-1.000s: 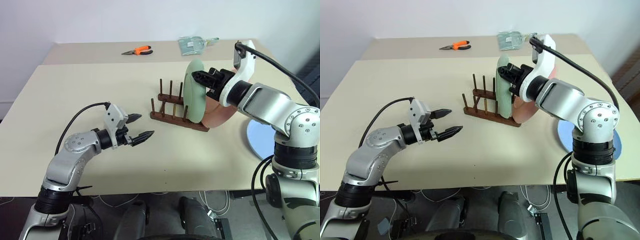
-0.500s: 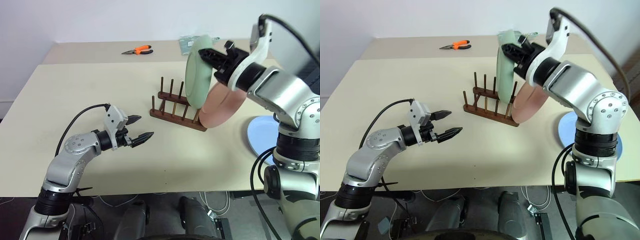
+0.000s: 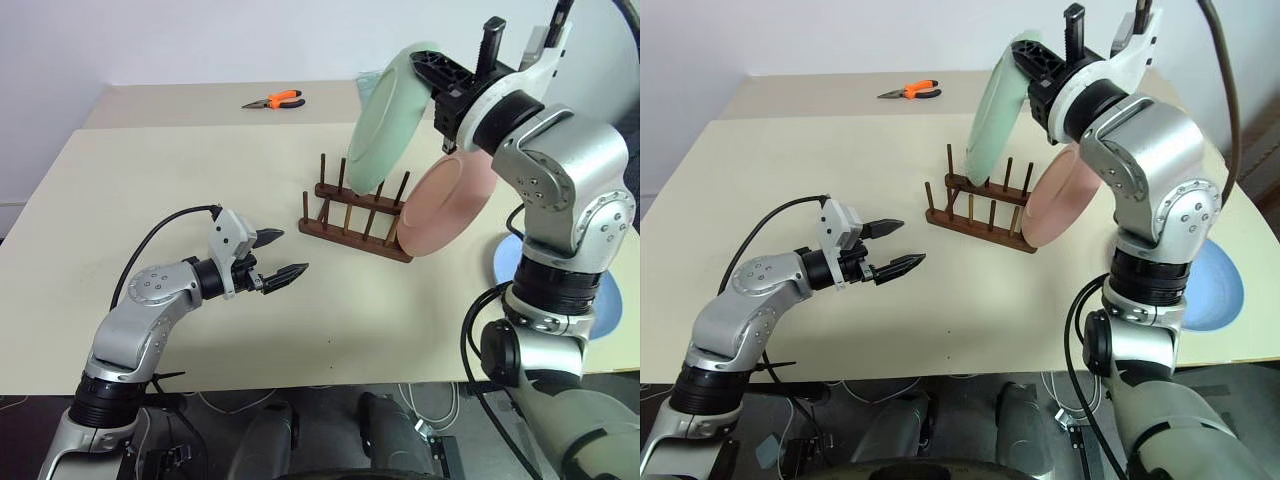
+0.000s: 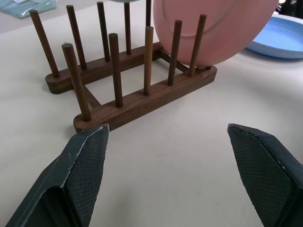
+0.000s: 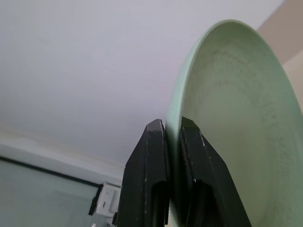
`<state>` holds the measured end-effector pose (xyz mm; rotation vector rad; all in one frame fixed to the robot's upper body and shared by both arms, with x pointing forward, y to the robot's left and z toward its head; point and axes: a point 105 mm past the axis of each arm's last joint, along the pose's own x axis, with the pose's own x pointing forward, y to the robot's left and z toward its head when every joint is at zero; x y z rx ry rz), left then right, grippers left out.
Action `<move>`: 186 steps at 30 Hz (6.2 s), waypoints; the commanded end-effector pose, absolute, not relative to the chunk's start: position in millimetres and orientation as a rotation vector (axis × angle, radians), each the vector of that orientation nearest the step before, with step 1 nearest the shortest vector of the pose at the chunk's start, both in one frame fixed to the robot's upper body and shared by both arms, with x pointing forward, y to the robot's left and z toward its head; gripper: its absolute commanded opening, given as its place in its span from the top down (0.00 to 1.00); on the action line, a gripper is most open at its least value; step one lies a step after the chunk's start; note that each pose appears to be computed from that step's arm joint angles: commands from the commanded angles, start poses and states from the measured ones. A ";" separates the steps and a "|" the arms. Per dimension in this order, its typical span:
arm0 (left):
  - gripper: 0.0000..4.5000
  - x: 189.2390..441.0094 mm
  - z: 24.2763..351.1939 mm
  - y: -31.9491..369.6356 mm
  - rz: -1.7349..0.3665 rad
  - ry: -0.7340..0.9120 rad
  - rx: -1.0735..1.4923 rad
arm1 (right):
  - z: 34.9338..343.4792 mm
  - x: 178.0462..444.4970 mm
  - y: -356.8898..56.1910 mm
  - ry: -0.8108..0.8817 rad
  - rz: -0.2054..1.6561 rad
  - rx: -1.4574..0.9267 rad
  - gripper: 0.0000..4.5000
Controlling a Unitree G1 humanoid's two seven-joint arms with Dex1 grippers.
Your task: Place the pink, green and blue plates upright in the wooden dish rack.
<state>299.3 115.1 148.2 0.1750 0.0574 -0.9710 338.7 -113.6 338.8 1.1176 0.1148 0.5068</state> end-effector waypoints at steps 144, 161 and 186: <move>0.00 318.9 144.9 158.0 -0.857 0.054 0.271 | 323.4 378.3 -38.4 0.061 0.476 1.168 0.78; 0.00 293.1 149.0 92.2 -1.097 0.016 0.216 | 390.8 307.3 -130.7 -0.483 0.658 0.190 0.87; 0.00 282.1 137.5 79.2 -1.169 0.060 0.228 | 266.1 294.2 -188.1 -0.049 0.583 -0.560 0.99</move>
